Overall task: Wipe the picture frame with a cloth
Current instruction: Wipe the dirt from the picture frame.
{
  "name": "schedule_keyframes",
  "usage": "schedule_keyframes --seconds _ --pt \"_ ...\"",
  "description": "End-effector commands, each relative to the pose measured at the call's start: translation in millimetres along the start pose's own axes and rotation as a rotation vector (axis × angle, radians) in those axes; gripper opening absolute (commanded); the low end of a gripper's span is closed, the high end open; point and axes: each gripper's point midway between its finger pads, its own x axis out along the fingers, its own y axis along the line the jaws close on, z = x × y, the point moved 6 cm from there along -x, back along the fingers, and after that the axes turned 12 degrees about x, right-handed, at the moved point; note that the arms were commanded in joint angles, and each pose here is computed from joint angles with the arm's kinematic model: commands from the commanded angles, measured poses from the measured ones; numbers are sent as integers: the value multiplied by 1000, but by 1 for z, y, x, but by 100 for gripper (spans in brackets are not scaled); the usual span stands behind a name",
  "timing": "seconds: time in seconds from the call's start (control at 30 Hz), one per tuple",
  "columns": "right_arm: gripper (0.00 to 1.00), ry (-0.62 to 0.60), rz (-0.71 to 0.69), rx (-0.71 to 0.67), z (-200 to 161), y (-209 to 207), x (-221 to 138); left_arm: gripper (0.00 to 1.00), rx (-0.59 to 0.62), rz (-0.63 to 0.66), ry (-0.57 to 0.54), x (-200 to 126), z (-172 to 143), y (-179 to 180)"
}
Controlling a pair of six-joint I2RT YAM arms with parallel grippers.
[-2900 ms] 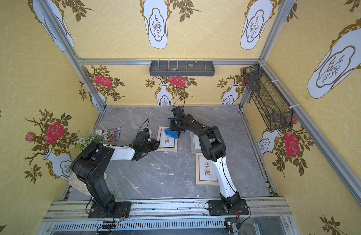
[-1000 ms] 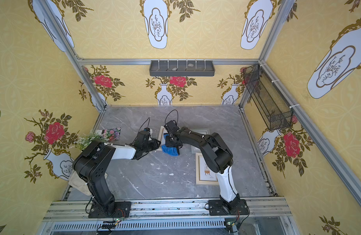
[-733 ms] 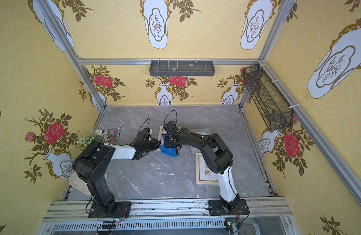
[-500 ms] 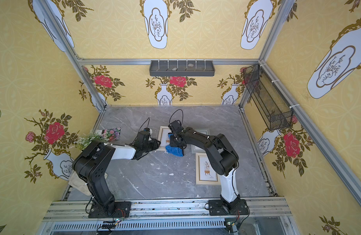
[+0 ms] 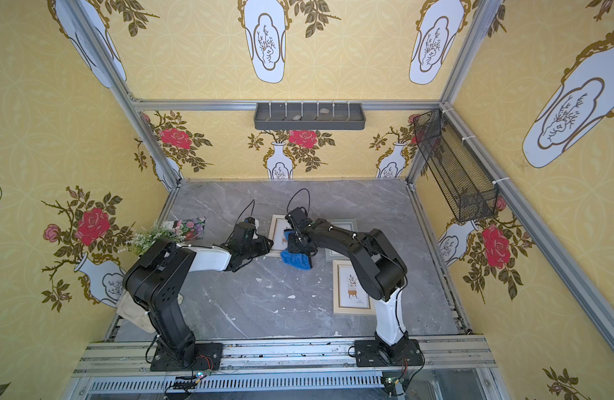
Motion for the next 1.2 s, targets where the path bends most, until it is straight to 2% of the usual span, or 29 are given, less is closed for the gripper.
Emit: schedule_keyframes --seconds 0.0,0.2,0.27,0.33,0.57,0.67,0.87,0.93,1.0,1.17 --pt "10 6 -47 -26 -6 -4 -1 18 -63 295 412 -17 -86 52" --pt "10 36 16 -119 -25 49 13 18 -55 310 411 -20 -83 52" --pt "10 39 25 -130 -26 55 14 18 -54 313 414 -20 -84 52" --pt "10 35 11 -135 -26 51 13 18 -55 314 413 -21 -84 53" --pt "10 7 -72 -72 -15 -3 -2 18 -57 317 411 -21 -85 53" --pt "10 -5 -69 -86 -16 1 -4 18 -59 319 412 -21 -86 54" --pt "10 20 17 -161 -30 51 8 18 -59 324 413 -22 -86 54" --pt "10 32 25 -167 -32 56 12 18 -59 325 413 -22 -86 54" --pt "10 34 9 -166 -31 52 15 18 -58 326 412 -22 -86 55" --pt "10 15 -65 -102 -17 9 7 18 -56 329 410 -23 -87 55"
